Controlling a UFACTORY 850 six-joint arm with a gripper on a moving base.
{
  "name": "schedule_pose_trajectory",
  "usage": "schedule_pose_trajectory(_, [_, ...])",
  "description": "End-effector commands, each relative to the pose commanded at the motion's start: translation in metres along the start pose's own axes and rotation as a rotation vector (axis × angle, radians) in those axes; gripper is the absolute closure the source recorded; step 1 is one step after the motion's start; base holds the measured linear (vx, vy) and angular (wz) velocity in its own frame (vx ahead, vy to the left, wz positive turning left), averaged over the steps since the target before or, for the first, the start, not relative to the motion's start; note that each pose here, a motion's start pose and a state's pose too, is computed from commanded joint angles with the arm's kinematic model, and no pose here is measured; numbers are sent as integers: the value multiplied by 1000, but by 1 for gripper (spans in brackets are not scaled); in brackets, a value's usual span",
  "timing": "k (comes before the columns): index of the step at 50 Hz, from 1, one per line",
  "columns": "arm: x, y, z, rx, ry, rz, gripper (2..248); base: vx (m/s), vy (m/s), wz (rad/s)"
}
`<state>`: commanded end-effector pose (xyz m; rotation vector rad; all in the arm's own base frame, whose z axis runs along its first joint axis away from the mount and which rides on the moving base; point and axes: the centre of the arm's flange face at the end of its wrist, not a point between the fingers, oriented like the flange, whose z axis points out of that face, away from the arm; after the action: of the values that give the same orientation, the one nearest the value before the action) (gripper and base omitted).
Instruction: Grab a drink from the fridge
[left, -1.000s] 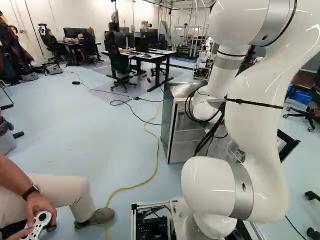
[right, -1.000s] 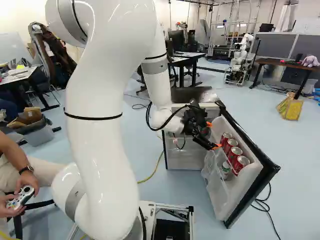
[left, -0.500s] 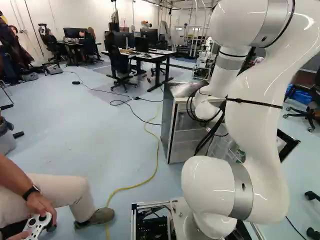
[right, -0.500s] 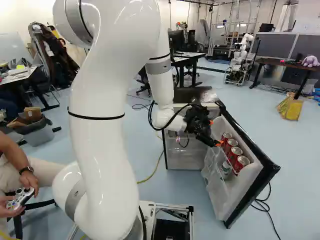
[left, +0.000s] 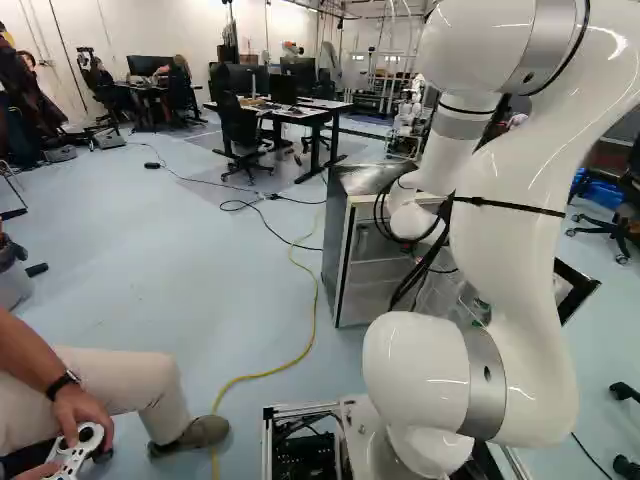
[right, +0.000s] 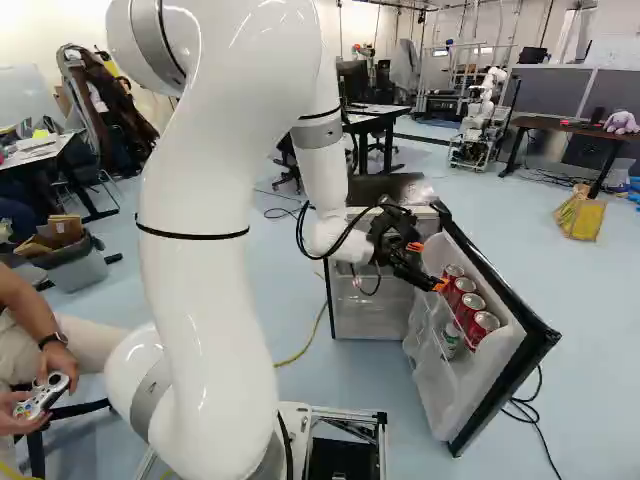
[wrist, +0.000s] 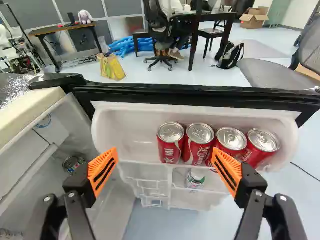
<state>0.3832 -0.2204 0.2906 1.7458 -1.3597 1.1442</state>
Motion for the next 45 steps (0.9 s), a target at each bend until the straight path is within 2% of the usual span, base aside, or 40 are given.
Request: schedule_pose_trajectory(45, [-4,2,2,-29,-51,20,3,0,0,0])
